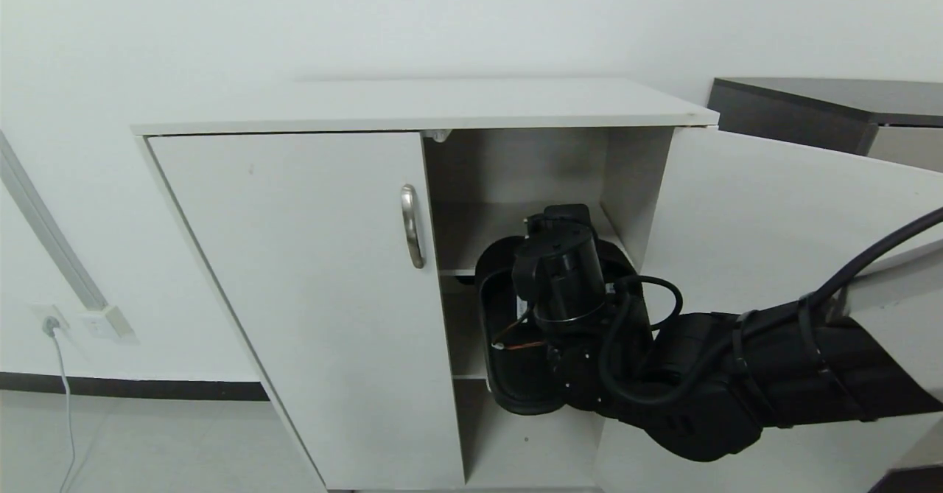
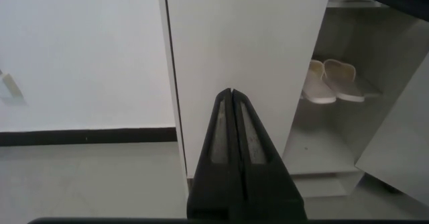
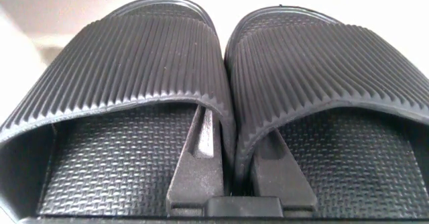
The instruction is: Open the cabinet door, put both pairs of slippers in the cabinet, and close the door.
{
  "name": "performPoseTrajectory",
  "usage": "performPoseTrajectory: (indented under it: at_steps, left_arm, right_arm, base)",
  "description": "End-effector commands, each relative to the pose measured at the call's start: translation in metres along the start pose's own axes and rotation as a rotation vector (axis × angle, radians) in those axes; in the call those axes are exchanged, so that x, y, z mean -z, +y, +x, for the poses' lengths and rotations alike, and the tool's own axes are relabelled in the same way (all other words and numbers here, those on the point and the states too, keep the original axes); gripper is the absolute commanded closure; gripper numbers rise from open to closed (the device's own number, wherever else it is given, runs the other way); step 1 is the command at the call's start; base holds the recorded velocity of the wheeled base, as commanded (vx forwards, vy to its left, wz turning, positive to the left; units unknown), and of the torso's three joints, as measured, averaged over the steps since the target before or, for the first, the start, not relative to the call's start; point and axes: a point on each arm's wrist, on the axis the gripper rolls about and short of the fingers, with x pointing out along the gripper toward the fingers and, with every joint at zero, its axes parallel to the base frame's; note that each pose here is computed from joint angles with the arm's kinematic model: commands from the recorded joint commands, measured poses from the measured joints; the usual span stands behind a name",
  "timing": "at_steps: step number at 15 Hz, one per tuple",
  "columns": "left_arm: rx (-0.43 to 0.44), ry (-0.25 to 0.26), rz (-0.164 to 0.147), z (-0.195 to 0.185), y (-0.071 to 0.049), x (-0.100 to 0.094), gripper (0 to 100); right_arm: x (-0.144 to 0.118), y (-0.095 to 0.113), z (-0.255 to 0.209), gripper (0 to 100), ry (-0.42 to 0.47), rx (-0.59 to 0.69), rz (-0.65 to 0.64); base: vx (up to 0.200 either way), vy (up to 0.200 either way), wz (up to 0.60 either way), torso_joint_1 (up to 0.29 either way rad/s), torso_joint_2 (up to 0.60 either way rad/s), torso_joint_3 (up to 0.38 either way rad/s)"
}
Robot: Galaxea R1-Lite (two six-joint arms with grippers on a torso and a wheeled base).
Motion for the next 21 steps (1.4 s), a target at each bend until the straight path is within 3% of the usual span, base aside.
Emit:
performPoseTrajectory:
  at_steps: [1,5,13,21]
  left_arm:
    - [-0.001,0.002,0.001,0.0,0.0,0.0,100]
    - [-0.001,0.0,0.0,0.0,0.0,0.0,100]
    - [-0.001,0.0,0.001,0.0,0.0,0.0,100]
    - [-0.001,0.0,0.001,0.0,0.0,0.0,100]
  right_arm:
    - [0.0,0.001,-0.003,100,0.001,-0.008,-0.003]
    - [0.003,0.002,-0.002,100,0.004,-0.007,-0.008]
    - [0.018,0.007,0.025,100,0.028,0.018,-0.019]
    - [-0.02,0.012,0.067,100,0.031,0.032,0.003]
  base:
    - [0.2,0.0,0.0,0.012,0.0,0.007]
    - [0.2,0.0,0.0,0.0,0.0,-0.001]
    - [0.0,0.0,0.0,0.0,0.0,0.0]
    - [0.0,0.0,0.0,0.0,0.0,0.0]
